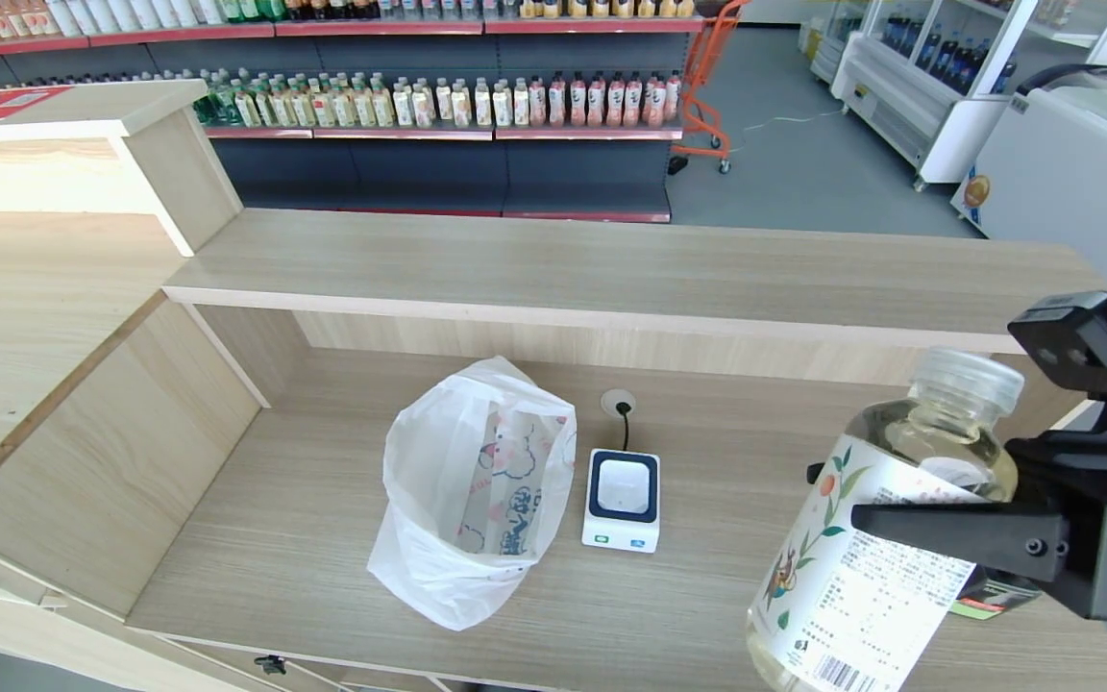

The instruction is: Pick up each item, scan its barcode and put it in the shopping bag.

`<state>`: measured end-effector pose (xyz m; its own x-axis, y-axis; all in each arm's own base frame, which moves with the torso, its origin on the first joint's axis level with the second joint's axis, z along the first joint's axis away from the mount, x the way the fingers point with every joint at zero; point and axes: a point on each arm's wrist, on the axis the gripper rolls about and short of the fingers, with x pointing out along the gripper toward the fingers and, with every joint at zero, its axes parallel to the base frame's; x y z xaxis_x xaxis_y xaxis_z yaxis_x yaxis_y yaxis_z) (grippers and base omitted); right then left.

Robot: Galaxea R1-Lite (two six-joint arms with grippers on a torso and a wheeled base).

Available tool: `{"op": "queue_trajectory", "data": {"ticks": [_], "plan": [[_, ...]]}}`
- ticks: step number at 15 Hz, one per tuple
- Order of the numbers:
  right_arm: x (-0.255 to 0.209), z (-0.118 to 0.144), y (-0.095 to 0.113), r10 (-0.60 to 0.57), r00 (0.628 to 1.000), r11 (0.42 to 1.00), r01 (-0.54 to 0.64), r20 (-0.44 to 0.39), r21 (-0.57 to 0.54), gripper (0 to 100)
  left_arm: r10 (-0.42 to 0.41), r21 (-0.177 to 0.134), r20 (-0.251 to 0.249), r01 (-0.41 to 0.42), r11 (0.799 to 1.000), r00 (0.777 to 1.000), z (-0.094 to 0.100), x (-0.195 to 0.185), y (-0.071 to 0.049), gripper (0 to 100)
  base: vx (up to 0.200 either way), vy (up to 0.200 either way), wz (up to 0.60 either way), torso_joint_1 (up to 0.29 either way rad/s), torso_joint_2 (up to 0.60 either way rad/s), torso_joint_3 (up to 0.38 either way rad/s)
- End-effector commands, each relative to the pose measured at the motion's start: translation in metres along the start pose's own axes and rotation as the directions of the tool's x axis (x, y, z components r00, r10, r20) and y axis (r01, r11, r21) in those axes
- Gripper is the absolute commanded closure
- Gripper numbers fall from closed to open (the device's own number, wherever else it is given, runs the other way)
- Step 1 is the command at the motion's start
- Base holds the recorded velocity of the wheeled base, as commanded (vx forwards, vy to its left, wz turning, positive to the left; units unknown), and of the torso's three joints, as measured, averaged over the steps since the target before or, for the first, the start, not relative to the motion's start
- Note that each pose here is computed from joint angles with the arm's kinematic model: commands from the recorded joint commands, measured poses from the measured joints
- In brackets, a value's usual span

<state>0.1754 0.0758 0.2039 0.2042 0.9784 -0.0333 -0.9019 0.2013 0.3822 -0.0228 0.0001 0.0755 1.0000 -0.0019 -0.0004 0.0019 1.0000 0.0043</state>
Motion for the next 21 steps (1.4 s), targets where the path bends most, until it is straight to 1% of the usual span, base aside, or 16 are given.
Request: {"op": "queue_trajectory", "data": {"ticks": [1,5,6,7,8,10,11,12,14,15,16,17,18,20,21], "plan": [[0.0,0.0,0.0,0.001,1.0,1.0,-0.001,0.0,-0.004,100,0.0,0.0,0.002,0.0,1.0,1.0,0.0,0.0,0.0,0,0.0,0.0,0.0,0.0,0.0,0.0],[0.0,-0.001,0.0,-0.002,1.0,1.0,0.002,0.0,-0.024,100,0.0,0.0,0.0,0.0,1.0,1.0,0.0,0.0,0.0,0,0.0,0.0,0.0,0.0,0.0,0.0],[0.0,-0.003,-0.003,-0.022,1.0,0.998,0.022,-0.001,-0.052,100,0.0,0.0,0.0,0.0,1.0,1.0,0.0,0.0,0.0,0,0.0,0.0,0.0,0.0,0.0,0.0],[0.002,-0.007,-0.011,-0.062,0.998,0.991,0.061,-0.006,-0.121,100,0.0,0.0,0.0,0.0,1.0,1.0,0.0,0.0,0.0,0,0.0,0.0,0.0,0.0,0.0,0.0],[0.004,-0.01,-0.024,-0.11,0.994,0.968,0.104,-0.013,-0.229,100,0.0,0.0,0.0,0.0,1.0,1.0,0.0,0.0,0.0,0,0.0,0.0,0.0,0.0,0.0,0.0],[-0.005,-0.016,-0.059,-0.22,0.975,0.879,0.188,-0.023,-0.438,100,0.0,0.0,0.0,0.0,1.0,1.0,0.0,0.0,0.0,0,0.0,0.0,0.0,0.0,0.0,0.0],[-0.009,-0.023,-0.074,-0.254,0.967,0.838,0.2,-0.039,-0.508,100,0.0,0.0,0.0,0.0,1.0,1.0,0.0,0.0,0.0,0,0.0,0.0,0.0,0.0,0.0,0.0],[-0.012,-0.028,-0.091,-0.283,0.958,0.797,0.205,-0.051,-0.568,100,0.0,0.0,0.002,0.0,1.0,1.0,0.0,0.0,0.0,0,0.0,0.0,0.0,0.0,0.0,0.0],[-0.006,-0.024,-0.117,-0.291,0.955,0.703,0.175,-0.055,-0.69,100,0.0,0.0,0.0,0.0,1.0,1.0,0.0,0.0,0.0,0,0.0,0.0,0.0,0.0,0.0,0.0],[-0.002,-0.019,-0.131,-0.29,0.956,0.635,0.153,-0.049,-0.757,100,0.0,0.0,0.0,0.0,1.0,1.0,0.0,0.0,0.0,0,0.0,0.0,0.0,0.0,0.0,0.0],[0.003,-0.017,-0.144,-0.28,0.959,0.575,0.131,-0.045,-0.807,100,0.0,0.0,0.0,0.0,1.0,1.0,0.0,0.0,0.0,0,0.0,0.0,0.0,0.0,0.0,0.0],[0.007,-0.02,-0.157,-0.259,0.965,0.528,0.1,-0.048,-0.843,100,0.0,0.0,0.0,0.0,1.0,1.0,0.0,0.0,0.0,0,0.0,0.0,0.0,0.0,0.0,0.0],[0.01,-0.023,-0.165,-0.246,0.968,0.505,0.08,-0.054,-0.859,100,0.0,0.0,0.0,0.0,1.0,1.0,0.0,0.0,0.0,0,0.0,0.0,0.0,0.0,0.0,0.0],[0.018,-0.037,-0.188,-0.182,0.98,0.439,0.013,-0.075,-0.898,100,0.0,0.0,0.0,0.0,1.0,1.0,0.0,0.0,0.0,0,0.0,0.0,0.0,0.0,0.0,0.0],[0.022,-0.042,-0.193,-0.162,0.983,0.422,-0.008,-0.085,-0.906,100,0.0,0.0,0.0,0.0,1.0,1.0,0.0,0.0,0.0,0,0.0,0.0,0.0,0.0,0.0,0.0]]}}
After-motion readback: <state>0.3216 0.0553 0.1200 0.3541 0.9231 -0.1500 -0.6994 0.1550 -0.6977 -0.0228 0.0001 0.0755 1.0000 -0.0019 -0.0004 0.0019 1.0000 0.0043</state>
